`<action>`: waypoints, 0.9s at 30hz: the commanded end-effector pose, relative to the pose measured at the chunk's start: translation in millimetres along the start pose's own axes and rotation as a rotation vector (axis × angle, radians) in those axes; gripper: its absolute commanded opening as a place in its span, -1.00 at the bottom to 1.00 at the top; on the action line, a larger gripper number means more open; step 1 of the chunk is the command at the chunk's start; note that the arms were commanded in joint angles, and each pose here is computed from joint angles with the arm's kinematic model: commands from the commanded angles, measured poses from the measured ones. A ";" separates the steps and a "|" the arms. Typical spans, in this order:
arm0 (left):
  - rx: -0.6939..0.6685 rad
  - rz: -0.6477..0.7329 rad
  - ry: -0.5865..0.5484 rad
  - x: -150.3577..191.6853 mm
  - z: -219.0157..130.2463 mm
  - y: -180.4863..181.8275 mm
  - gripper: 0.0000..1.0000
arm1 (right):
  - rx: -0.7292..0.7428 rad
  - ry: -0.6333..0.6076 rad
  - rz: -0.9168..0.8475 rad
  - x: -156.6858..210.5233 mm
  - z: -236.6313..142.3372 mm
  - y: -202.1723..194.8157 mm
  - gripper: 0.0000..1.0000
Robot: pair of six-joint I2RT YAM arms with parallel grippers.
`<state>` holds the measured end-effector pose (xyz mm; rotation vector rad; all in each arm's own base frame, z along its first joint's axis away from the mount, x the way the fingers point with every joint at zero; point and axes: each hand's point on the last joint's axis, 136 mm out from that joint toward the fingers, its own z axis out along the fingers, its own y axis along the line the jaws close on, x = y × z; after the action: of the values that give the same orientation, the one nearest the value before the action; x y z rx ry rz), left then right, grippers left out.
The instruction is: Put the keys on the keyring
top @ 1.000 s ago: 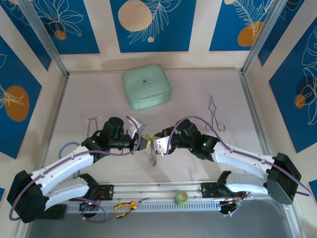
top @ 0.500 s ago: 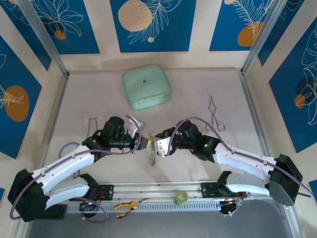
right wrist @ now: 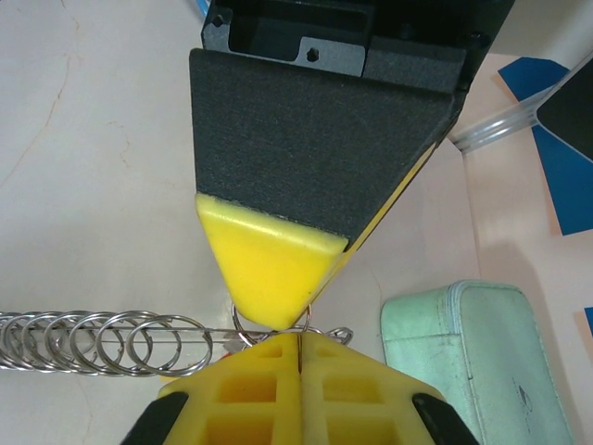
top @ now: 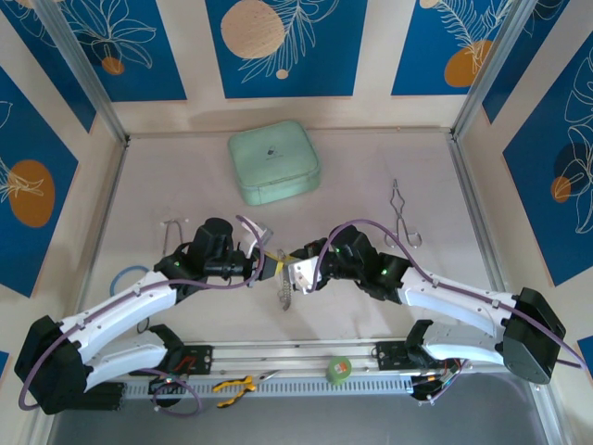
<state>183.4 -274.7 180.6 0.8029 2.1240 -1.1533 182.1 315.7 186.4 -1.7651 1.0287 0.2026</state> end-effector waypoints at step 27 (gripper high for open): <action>0.086 0.053 -0.091 -27.5 -6.7 -20.2 -1.00 | -0.134 -0.004 0.044 -0.7 4.1 23.7 -1.00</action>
<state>183.2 -275.0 181.3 0.7970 2.1255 -1.1625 181.4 315.9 180.3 -1.7942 1.0524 0.2143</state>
